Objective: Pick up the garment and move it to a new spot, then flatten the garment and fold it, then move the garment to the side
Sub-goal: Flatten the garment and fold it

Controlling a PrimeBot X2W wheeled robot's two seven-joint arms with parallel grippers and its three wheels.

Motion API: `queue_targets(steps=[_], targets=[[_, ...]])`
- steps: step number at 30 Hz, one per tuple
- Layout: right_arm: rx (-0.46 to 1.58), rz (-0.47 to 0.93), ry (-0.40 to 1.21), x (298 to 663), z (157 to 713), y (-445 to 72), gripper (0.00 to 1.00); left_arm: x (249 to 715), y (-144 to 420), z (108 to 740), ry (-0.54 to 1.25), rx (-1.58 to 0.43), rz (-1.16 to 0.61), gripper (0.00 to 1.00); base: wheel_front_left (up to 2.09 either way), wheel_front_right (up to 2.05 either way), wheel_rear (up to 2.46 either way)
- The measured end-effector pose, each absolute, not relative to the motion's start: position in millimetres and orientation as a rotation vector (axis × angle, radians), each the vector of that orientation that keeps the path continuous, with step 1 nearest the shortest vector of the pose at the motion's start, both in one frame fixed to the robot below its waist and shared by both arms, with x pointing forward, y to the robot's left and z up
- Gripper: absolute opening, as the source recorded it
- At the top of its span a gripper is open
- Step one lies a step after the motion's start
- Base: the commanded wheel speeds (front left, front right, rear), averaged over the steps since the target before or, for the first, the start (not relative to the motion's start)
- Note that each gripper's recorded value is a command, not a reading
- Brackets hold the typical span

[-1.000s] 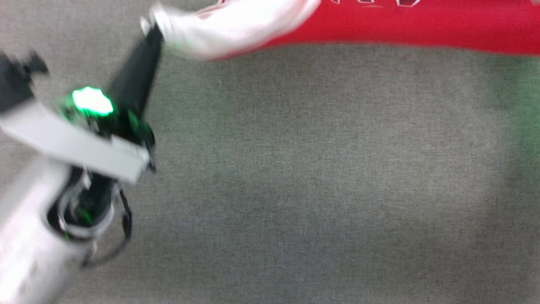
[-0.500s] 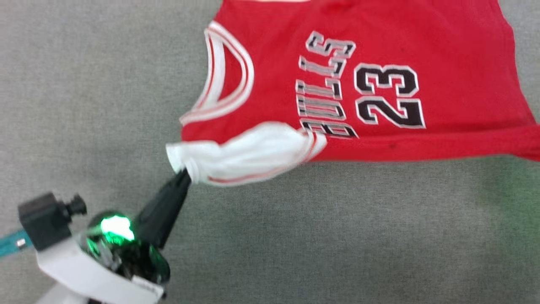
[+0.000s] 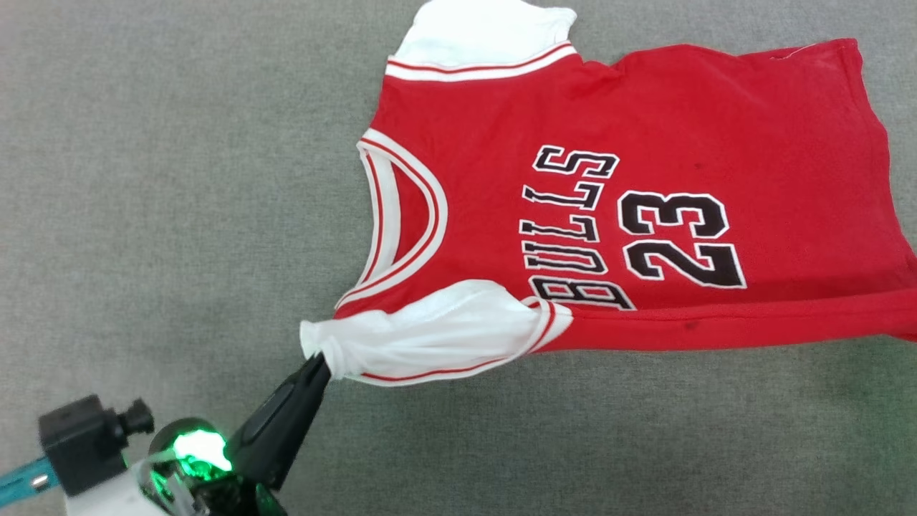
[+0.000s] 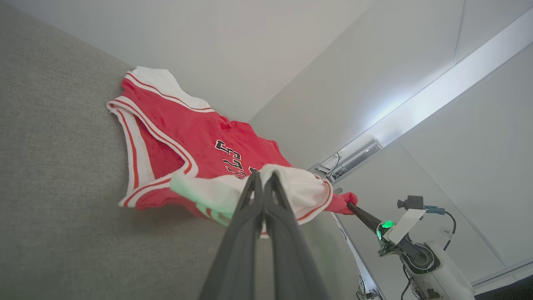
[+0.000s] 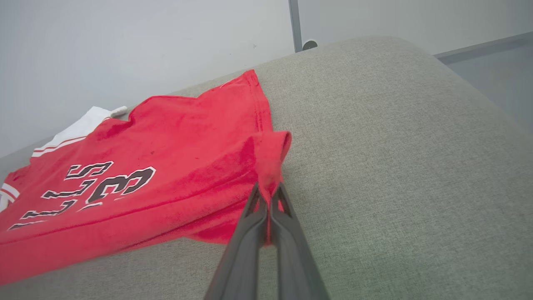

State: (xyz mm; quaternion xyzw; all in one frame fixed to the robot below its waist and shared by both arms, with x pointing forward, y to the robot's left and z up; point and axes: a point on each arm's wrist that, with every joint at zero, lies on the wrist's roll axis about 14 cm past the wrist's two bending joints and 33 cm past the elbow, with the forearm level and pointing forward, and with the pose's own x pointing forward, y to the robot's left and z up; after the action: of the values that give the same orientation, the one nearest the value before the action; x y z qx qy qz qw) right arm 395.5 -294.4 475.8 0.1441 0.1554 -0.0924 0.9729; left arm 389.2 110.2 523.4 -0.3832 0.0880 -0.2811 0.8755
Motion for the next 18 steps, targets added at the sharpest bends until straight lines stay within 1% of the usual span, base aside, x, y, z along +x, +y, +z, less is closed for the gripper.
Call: queue_targets(steps=[3,8,14,18], targets=[[0.299,-0.173,0.326,400,472,-289,0.0,399,109,522,0.174,-0.793,-0.59,0.0,0.0,0.0,0.0],[0.318,-0.146,0.321,422,468,-281,0.0,426,100,524,0.147,-0.777,-0.628,0.0,0.0,0.0,0.0],[0.329,-0.132,0.334,445,456,-278,0.0,476,106,525,0.091,-0.813,-0.579,0.0,0.0,0.0,0.0],[0.341,-0.138,0.347,456,445,-277,0.0,493,106,506,0.125,-0.789,-0.556,0.0,0.0,0.0,0.0]])
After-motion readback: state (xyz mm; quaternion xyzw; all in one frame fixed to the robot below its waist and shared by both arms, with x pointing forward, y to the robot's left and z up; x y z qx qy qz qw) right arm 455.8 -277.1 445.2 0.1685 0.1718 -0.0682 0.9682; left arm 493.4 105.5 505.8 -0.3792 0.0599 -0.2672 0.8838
